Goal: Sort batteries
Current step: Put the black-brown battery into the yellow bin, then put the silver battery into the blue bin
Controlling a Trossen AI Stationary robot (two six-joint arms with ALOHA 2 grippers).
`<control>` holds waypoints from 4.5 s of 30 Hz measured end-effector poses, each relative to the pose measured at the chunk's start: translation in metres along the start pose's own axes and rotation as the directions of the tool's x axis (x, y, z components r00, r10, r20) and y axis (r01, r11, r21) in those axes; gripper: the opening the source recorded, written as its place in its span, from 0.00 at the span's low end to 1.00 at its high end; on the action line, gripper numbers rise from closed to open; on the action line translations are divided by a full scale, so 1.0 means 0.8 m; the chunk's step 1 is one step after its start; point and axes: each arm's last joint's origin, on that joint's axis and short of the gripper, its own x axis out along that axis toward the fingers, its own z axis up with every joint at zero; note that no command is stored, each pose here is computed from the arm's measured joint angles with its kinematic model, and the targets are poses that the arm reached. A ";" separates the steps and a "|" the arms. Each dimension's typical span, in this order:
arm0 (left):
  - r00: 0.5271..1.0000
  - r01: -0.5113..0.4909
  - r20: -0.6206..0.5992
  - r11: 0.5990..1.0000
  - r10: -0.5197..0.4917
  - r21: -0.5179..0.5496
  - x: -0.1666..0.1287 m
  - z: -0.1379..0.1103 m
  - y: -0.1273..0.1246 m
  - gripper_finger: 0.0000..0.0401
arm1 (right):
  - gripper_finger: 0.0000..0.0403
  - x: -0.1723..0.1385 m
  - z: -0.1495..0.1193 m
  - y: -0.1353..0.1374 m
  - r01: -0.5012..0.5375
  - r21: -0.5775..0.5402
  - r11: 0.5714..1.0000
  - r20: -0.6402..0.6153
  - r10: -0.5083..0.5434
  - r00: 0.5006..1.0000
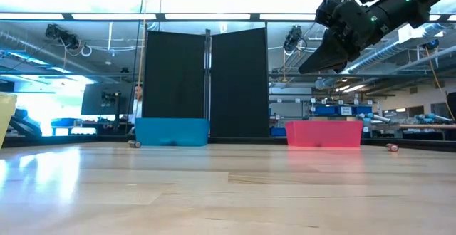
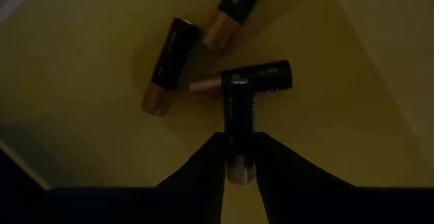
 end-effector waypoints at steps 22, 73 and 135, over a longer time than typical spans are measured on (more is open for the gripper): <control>0.932 -0.037 0.362 0.989 -0.017 0.141 -0.095 0.021 -0.022 0.17 | 0.09 -0.029 0.018 0.005 -0.043 -0.009 0.999 -0.095 0.042 0.995; 0.428 0.159 0.518 0.625 -0.741 0.764 -0.020 0.263 -0.070 0.01 | 0.41 -0.075 -0.148 0.199 -0.028 0.028 0.999 -0.762 0.039 0.647; 0.431 0.122 0.550 0.651 -0.715 0.750 -0.019 0.264 -0.069 0.01 | 0.42 -0.074 -0.154 0.192 -0.061 0.025 0.998 -0.720 0.060 0.692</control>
